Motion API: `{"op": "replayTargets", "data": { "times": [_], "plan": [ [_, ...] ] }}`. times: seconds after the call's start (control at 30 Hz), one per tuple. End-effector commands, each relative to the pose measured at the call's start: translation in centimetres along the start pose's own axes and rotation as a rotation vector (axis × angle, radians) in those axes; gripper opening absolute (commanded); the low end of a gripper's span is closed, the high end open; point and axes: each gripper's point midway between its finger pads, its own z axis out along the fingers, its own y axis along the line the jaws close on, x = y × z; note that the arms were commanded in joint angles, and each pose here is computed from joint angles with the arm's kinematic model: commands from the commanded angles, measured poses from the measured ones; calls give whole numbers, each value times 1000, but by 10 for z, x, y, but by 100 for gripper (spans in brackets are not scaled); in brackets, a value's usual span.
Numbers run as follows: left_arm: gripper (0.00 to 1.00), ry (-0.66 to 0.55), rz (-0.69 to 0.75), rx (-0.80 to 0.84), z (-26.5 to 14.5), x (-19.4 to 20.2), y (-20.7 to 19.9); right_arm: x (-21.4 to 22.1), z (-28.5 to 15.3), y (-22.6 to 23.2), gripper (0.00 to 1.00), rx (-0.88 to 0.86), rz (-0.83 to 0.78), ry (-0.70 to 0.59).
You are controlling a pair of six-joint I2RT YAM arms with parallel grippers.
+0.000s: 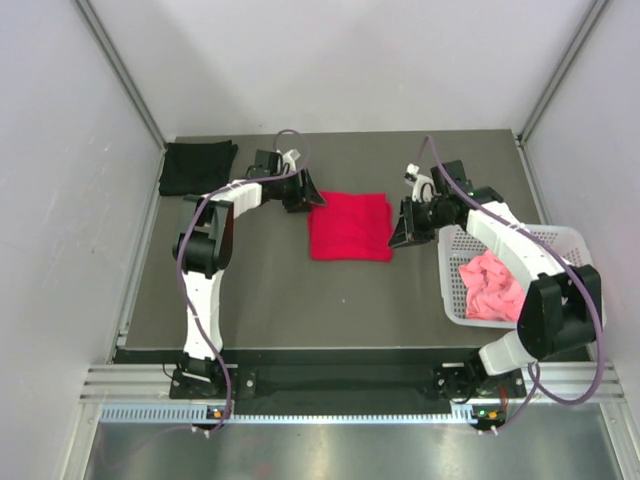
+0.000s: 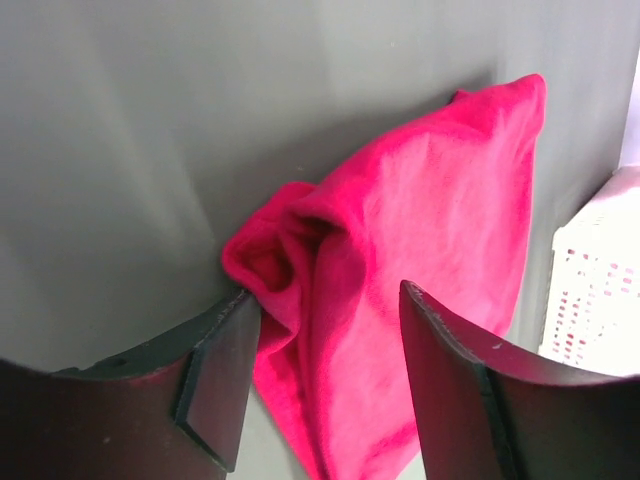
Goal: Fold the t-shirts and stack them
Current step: Neatly place the folded tshirt to the corner
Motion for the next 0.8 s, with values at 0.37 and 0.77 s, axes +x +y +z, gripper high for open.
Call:
{"op": "replayTargets", "data": {
  "times": [0.37, 0.77],
  "plan": [
    [0, 9, -36, -185, 28, 29, 17, 43, -18, 23, 14, -156, -109, -11],
    [0, -161, 360, -689, -100, -58, 12, 59, -17, 45, 14, -208, -92, 44]
  ]
}}
